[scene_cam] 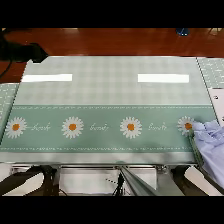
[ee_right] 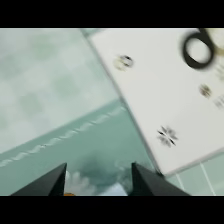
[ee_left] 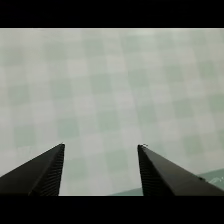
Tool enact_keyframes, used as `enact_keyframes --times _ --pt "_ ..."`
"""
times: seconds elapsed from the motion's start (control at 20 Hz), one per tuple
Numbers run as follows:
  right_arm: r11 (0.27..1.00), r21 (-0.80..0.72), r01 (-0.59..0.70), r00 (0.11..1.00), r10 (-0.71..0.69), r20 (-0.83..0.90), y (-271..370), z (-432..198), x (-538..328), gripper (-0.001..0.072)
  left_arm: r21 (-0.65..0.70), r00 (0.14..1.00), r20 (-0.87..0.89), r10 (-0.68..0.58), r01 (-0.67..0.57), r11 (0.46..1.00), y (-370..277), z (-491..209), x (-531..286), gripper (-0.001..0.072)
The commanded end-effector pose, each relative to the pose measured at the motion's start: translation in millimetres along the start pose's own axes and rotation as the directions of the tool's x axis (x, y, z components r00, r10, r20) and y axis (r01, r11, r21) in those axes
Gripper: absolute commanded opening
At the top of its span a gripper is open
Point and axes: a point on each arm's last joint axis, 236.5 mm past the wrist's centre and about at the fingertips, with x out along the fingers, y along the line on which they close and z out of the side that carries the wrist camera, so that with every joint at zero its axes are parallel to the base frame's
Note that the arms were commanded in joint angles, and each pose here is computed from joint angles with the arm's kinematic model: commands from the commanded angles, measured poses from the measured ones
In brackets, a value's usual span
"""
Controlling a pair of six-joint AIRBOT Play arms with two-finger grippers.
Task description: Fold the shirts.
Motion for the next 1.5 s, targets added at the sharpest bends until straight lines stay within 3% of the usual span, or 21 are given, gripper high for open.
enact_keyframes --times 0.0,0.2,0.45,0.5,0.55,0.75,1.1,1.45 --pt "0.931 -0.335 -0.145 0.987 0.159 0.014 151.5 25.0 34.0 0.0611 0.141 0.988 -0.142 0.062 -0.041 0.989 -31.7 -23.9 -1.6 0.0687" --pt "0.867 -0.440 -0.235 0.971 0.187 -0.151 245.9 -23.4 69.7 0.0611 0.175 0.949 -0.288 0.125 -0.076 0.982 -60.2 -60.2 25.5 0.0720" --pt "0.865 -0.422 -0.272 0.907 0.083 -0.413 244.0 -100.1 98.9 0.0601 0.058 0.912 -0.384 0.143 -0.131 0.990 -55.2 -82.7 44.5 0.0720" --pt "0.860 -0.428 -0.278 0.902 0.080 -0.424 242.4 -106.5 100.8 0.0557 0.050 0.916 -0.375 0.141 -0.132 0.990 -55.7 -81.1 45.0 0.0720" --pt "0.860 -0.418 -0.291 0.901 0.099 -0.423 245.5 -110.5 101.2 0.0530 0.039 0.921 -0.367 0.135 -0.130 0.991 -59.0 -80.4 44.2 0.0720" --pt "0.860 -0.378 -0.342 0.922 0.231 -0.310 264.2 -102.6 91.1 0.0531 0.053 0.944 -0.311 0.111 -0.100 0.994 -73.6 -91.0 48.8 0.0720" --pt "0.853 -0.364 -0.373 0.928 0.339 -0.158 279.7 -73.8 63.9 0.0529 0.023 0.971 -0.218 0.093 -0.091 0.996 -75.7 -83.5 51.5 0.0720" --pt "0.858 -0.360 -0.367 0.930 0.338 -0.143 278.0 -70.9 60.3 0.0530 0.010 0.981 -0.175 0.087 -0.086 0.996 -74.7 -82.5 52.8 0.0720"
